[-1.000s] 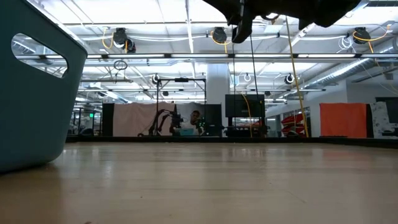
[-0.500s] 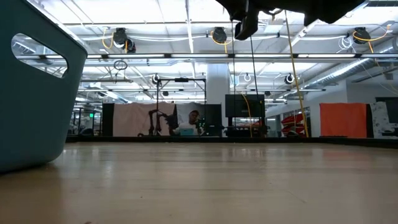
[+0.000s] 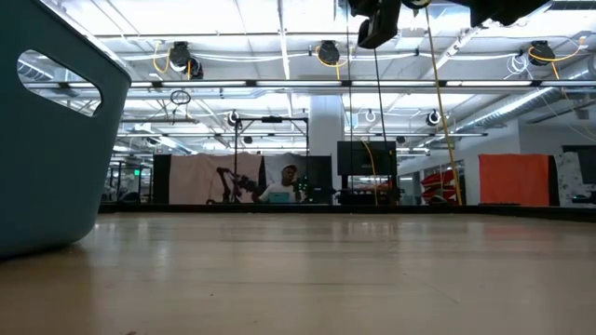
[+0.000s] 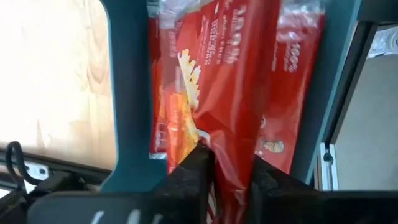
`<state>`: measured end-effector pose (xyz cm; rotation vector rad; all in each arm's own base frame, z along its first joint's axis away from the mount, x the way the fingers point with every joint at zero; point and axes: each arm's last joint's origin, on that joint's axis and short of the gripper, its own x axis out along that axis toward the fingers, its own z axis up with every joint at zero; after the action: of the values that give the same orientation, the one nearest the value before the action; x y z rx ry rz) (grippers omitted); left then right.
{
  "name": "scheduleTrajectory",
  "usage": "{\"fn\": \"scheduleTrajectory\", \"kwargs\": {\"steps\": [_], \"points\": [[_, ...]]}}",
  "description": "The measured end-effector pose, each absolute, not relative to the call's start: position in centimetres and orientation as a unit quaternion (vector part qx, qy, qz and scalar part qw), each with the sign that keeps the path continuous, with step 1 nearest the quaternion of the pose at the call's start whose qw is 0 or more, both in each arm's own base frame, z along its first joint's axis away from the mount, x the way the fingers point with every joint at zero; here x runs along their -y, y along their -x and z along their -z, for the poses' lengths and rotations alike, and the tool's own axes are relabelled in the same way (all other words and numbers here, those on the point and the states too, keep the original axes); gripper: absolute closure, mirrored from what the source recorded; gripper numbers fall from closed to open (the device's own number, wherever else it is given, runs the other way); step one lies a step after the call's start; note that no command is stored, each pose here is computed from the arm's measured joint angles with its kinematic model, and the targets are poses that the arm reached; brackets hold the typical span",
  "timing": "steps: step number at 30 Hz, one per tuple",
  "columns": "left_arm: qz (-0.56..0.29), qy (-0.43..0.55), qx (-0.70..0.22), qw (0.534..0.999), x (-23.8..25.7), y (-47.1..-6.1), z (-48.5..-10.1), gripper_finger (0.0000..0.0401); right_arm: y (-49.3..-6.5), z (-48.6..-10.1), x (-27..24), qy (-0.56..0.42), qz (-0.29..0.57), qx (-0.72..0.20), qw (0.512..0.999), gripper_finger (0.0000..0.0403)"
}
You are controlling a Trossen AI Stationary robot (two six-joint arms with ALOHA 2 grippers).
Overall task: Sort popcorn bags into baskets
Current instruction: Put the popcorn sachet into the bin, then return to Home Position
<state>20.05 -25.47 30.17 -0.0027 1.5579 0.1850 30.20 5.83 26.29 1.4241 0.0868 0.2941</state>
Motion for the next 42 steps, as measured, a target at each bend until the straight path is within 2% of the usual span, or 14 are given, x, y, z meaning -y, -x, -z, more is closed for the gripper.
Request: {"fn": "scheduleTrajectory", "kwargs": {"steps": [8, 15, 24, 28, 32, 36, 39, 42], "points": [[-0.065, 0.021, -0.693, 0.717, 26.3, -19.9, -30.1, 0.0291, -30.2, -26.3, -5.9, -0.651, -0.136, -0.039, 0.746, 0.0168], [-0.033, 0.055, -0.681, 0.73, 27.2, -20.3, -30.1, 0.0262, -30.2, -26.3, -5.9, -0.65, -0.135, -0.038, 0.747, 0.0168], [-0.035, 0.086, -0.702, 0.706, 27.2, -20.1, -30.2, 0.0194, -30.2, -26.3, -5.8, -0.647, -0.124, -0.029, 0.752, 0.0168], [-0.035, 0.139, -0.695, 0.705, 25.9, -19.8, -32.2, 0.0183, -30.2, -26.3, -5.8, -0.64, -0.118, -0.022, 0.759, 0.0167], [-0.028, 0.169, -0.596, 0.784, 23.1, -18.6, -36.5, 0.0213, -30.1, -26.6, -6.1, -0.605, -0.118, 0.008, 0.788, 0.0168], [-0.04, 0.175, -0.473, 0.863, 18.9, -16.3, -40.8, 0.0277, -29.8, -27.7, -6.5, -0.555, -0.138, 0.064, 0.818, 0.0189], [-0.034, 0.147, -0.4, 0.904, 16.1, -14.6, -43.1, 0.0332, -29.9, -28.2, -6.7, -0.501, -0.141, 0.079, 0.85, 0.0227], [-0.03, 0.123, -0.356, 0.926, 13.6, -13.4, -44.6, 0.0383, -30.1, -28.8, -6.9, -0.419, -0.139, 0.099, 0.892, 0.0285]]}}
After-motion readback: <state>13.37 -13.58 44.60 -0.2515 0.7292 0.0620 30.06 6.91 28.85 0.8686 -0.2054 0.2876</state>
